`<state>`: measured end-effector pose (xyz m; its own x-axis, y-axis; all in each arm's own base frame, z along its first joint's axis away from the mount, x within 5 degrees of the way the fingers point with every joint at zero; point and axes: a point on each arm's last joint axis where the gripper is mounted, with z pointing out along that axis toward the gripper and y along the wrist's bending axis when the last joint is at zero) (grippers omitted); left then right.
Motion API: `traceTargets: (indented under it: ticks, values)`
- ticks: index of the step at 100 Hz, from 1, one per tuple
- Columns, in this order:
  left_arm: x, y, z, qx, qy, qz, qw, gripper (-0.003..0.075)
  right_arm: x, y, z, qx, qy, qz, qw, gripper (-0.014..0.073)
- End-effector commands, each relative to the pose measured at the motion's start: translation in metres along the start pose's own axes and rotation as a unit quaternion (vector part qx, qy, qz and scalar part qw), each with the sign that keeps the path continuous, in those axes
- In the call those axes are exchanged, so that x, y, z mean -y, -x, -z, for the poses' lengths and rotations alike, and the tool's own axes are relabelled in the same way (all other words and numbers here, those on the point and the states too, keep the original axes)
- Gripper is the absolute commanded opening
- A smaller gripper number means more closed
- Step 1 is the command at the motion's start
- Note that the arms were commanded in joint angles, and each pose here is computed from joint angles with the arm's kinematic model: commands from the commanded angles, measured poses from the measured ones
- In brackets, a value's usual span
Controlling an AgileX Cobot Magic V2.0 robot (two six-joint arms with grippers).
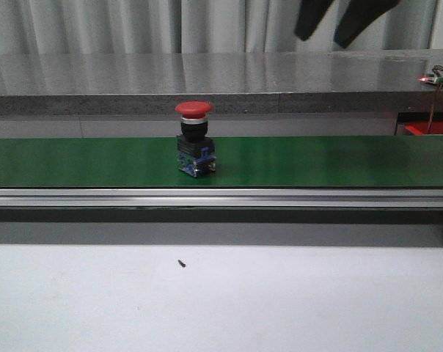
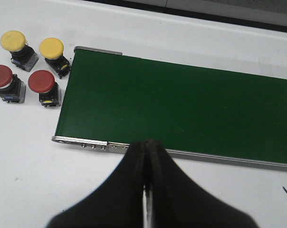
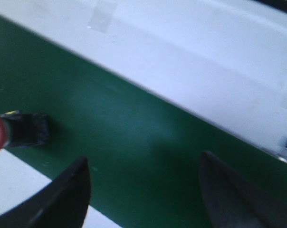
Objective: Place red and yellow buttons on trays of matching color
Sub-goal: 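Move the right gripper back over the belt and grasp the second red button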
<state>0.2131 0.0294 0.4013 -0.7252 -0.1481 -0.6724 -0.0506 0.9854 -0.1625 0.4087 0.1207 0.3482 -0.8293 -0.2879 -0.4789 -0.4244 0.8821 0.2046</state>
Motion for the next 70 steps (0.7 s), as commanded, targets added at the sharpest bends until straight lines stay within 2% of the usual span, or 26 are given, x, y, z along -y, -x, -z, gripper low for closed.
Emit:
traceTargets:
  ticks: [1,7,39,54,70]
  values:
    - [0.006,0.008,0.014,0.049,-0.008,-0.003,0.999,-0.0020,-0.034,-0.006,0.027,-0.012,0.029,0.037,0.999,0.0595]
    - [0.006,0.008,0.014,0.049,-0.008,-0.003,0.999,-0.0020,-0.047,-0.008,0.021,-0.021,0.038,0.049,0.998,0.0621]
    - [0.006,0.008,0.014,0.049,-0.008,-0.003,0.999,-0.0020,-0.092,-0.016,0.002,-0.050,0.067,0.095,0.992,0.0616]
    - [0.006,0.008,0.014,0.049,-0.008,-0.003,0.999,-0.0020,-0.100,-0.018,-0.005,-0.059,0.072,0.104,0.990,0.0616]
    - [0.006,0.008,0.014,0.049,-0.008,-0.003,0.999,-0.0020,-0.098,-0.021,-0.015,-0.075,0.068,0.102,0.990,0.0616]
